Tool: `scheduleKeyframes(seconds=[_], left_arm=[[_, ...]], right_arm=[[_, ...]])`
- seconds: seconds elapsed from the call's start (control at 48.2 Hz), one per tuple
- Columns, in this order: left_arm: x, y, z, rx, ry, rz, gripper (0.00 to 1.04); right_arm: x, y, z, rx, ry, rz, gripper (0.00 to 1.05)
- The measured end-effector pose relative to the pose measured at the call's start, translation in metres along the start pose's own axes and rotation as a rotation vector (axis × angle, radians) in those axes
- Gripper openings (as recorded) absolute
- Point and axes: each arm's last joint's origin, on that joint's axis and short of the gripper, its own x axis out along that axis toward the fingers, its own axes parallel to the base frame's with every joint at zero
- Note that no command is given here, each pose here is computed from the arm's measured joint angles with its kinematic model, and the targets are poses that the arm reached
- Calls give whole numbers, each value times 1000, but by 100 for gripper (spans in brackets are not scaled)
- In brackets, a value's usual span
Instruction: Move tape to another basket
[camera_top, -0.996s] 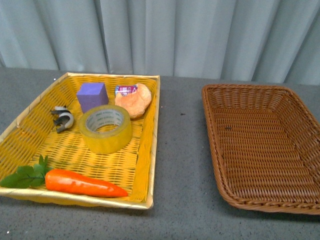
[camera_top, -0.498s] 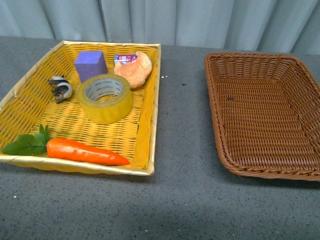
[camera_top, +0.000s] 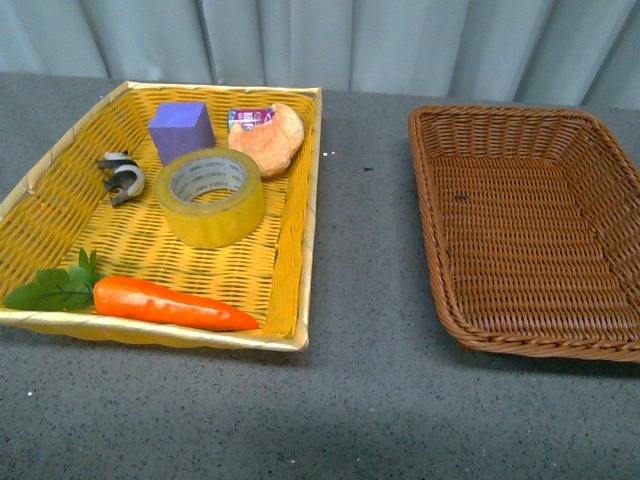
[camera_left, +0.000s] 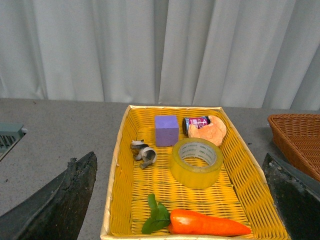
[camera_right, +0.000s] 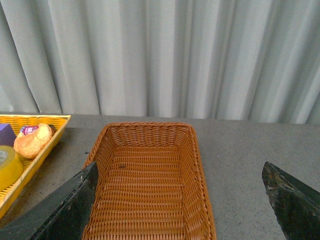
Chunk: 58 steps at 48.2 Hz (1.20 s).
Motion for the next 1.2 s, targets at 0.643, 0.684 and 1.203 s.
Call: scheduleKeyframes(seconds=[0.643,0.684,1.203], left_arm=[[0,0,0,0,0,0,98],[0,0,0,0,0,0,98],[0,0,0,0,0,0,98]], right_arm=[[0,0,0,0,0,0,96],[0,0,0,0,0,0,96],[0,0,0,0,0,0,96]])
